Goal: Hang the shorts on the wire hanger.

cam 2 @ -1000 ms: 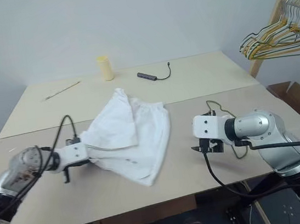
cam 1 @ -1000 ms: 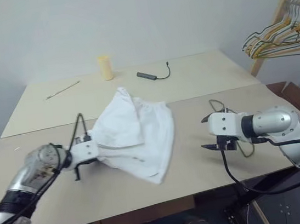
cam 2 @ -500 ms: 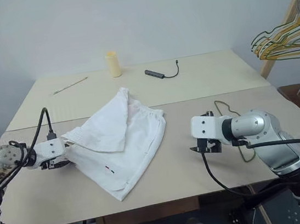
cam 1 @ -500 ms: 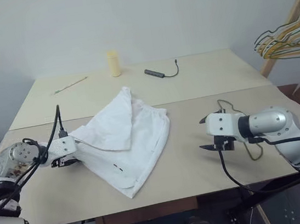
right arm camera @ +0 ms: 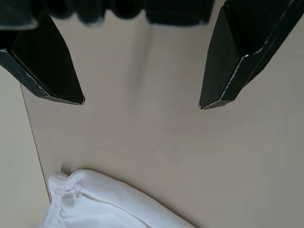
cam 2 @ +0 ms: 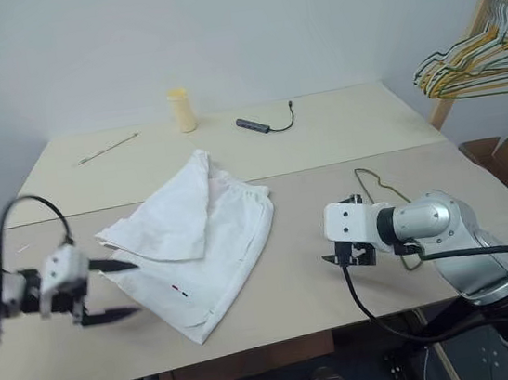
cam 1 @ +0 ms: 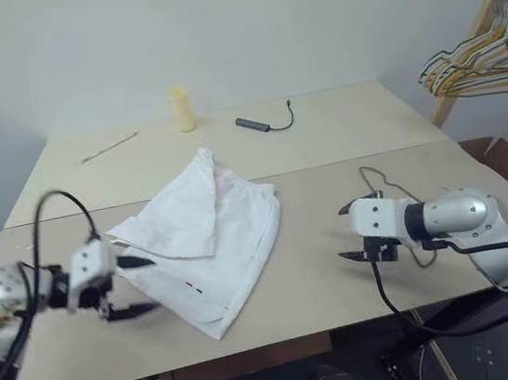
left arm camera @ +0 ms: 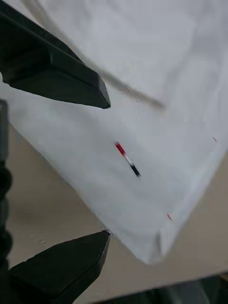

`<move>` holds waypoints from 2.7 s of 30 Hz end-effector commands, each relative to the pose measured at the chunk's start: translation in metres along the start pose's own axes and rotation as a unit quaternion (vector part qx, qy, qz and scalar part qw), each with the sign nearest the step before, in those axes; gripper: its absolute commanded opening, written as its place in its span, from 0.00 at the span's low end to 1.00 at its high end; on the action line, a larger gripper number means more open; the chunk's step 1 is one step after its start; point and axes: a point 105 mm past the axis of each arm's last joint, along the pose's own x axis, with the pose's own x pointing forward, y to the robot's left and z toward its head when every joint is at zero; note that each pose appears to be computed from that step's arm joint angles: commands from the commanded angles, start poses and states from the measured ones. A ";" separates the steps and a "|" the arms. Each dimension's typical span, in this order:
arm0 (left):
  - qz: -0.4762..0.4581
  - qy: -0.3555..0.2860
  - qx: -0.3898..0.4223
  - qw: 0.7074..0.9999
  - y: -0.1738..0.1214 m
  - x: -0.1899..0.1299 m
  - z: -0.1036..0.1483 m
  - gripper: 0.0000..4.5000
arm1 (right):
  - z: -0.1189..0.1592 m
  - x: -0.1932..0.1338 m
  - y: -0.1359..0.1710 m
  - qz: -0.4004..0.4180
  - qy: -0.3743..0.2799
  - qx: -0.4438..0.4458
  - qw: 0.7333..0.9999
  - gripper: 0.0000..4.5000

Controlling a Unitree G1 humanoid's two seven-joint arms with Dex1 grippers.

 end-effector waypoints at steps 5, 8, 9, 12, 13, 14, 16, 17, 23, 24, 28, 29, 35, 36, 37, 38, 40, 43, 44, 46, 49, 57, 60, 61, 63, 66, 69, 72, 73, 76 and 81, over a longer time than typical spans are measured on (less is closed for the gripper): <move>0.035 -0.087 -0.005 0.996 -0.021 0.060 0.022 0.99 | 0.005 -0.008 -0.009 -0.033 -0.003 -0.009 0.999 1.00; 0.033 -0.071 -0.010 0.997 -0.029 0.069 0.017 0.99 | 0.004 -0.008 -0.008 -0.034 0.002 -0.010 0.999 1.00; 0.026 -0.060 -0.006 0.998 -0.033 0.070 0.014 0.99 | 0.004 -0.008 -0.008 -0.033 0.002 -0.010 0.999 1.00; 0.022 -0.041 -0.009 0.999 -0.037 0.074 0.009 0.99 | 0.004 -0.007 -0.008 -0.035 0.002 -0.010 0.999 1.00; 0.031 -0.027 -0.012 0.999 -0.035 0.075 0.006 0.99 | 0.004 -0.007 -0.008 -0.036 0.002 -0.010 0.999 1.00; 0.041 -0.011 -0.011 0.999 -0.033 0.076 0.003 0.99 | 0.004 -0.007 -0.009 -0.036 0.002 -0.011 0.999 1.00; 0.044 0.013 -0.006 0.999 -0.031 0.078 -0.001 0.99 | 0.006 -0.006 -0.009 -0.037 0.000 -0.012 0.999 1.00; 0.043 0.022 -0.005 0.999 -0.030 0.078 -0.002 0.99 | 0.006 -0.006 -0.009 -0.037 -0.001 -0.012 0.999 1.00; 0.035 0.034 -0.010 0.999 -0.033 0.084 -0.003 0.71 | 0.007 -0.004 -0.012 -0.043 -0.002 -0.014 0.999 1.00; 0.035 0.037 -0.008 0.999 -0.033 0.084 -0.004 0.64 | 0.007 -0.004 -0.012 -0.043 -0.002 -0.015 0.999 1.00; 0.049 0.054 0.004 0.997 -0.028 0.080 -0.007 0.35 | 0.006 -0.004 -0.013 -0.045 0.000 -0.015 0.999 1.00; 0.055 0.054 0.006 0.997 -0.025 0.078 -0.007 0.27 | 0.006 -0.004 -0.013 -0.045 0.000 -0.016 0.999 1.00; 0.068 0.024 0.033 0.997 -0.014 0.059 0.013 0.00 | -0.001 0.009 -0.018 -0.061 0.018 -0.052 0.997 1.00; 0.073 0.010 0.039 0.997 -0.012 0.053 0.021 0.00 | -0.001 0.014 -0.021 -0.069 0.015 -0.057 0.996 1.00; 0.077 -0.011 0.041 0.996 -0.011 0.045 0.033 0.00 | 0.003 0.020 -0.021 -0.074 0.002 -0.066 0.995 1.00; 0.079 -0.028 0.043 0.996 -0.010 0.040 0.043 0.00 | 0.008 0.025 -0.021 -0.076 -0.013 -0.071 0.994 1.00; 0.080 -0.051 0.051 0.994 -0.010 0.027 0.059 0.00 | 0.018 0.038 -0.020 -0.079 -0.039 -0.090 0.992 1.00; 0.088 -0.061 0.070 0.992 -0.009 0.007 0.074 0.00 | 0.029 0.062 -0.019 -0.091 -0.058 -0.118 0.987 1.00; 0.094 -0.062 0.074 0.991 -0.007 0.001 0.077 0.00 | 0.029 0.069 -0.020 -0.095 -0.059 -0.126 0.986 1.00; 0.104 -0.060 0.078 0.990 -0.006 -0.009 0.081 0.00 | 0.029 0.083 -0.021 -0.107 -0.060 -0.148 0.981 1.00; 0.109 -0.060 0.082 0.989 -0.008 -0.022 0.084 0.00 | 0.033 0.102 -0.025 -0.127 -0.072 -0.153 0.977 1.00; 0.089 -0.049 0.084 0.991 -0.031 -0.044 0.094 0.00 | 0.063 0.138 -0.022 -0.141 -0.136 -0.206 0.959 1.00; 0.086 -0.038 0.077 0.993 -0.038 -0.050 0.094 0.00 | 0.067 0.148 -0.020 -0.144 -0.139 -0.217 0.955 1.00; 0.084 -0.032 0.071 0.993 -0.041 -0.052 0.094 0.00 | 0.068 0.151 -0.021 -0.147 -0.140 -0.219 0.954 1.00; 0.082 -0.027 0.064 0.994 -0.045 -0.054 0.092 0.00 | 0.070 0.155 -0.020 -0.146 -0.146 -0.219 0.954 1.00; 0.077 -0.025 0.056 0.995 -0.050 -0.055 0.091 0.00 | 0.073 0.160 -0.017 -0.138 -0.154 -0.228 0.951 1.00; 0.075 -0.022 0.054 0.995 -0.052 -0.056 0.091 0.00 | 0.074 0.165 -0.017 -0.131 -0.152 -0.233 0.952 1.00; 0.079 -0.023 0.053 0.995 -0.052 -0.056 0.091 0.00 | 0.074 0.167 -0.015 -0.118 -0.156 -0.243 0.950 0.86; 0.079 -0.024 0.053 0.995 -0.052 -0.057 0.091 0.00 | 0.074 0.167 -0.014 -0.116 -0.158 -0.244 0.950 0.79; 0.080 -0.019 0.046 0.996 -0.052 -0.057 0.088 0.00 | 0.077 0.168 -0.011 -0.112 -0.168 -0.251 0.947 0.55; 0.090 -0.014 0.037 0.995 -0.048 -0.057 0.080 0.00 | 0.068 0.169 -0.013 -0.107 -0.149 -0.247 0.952 0.15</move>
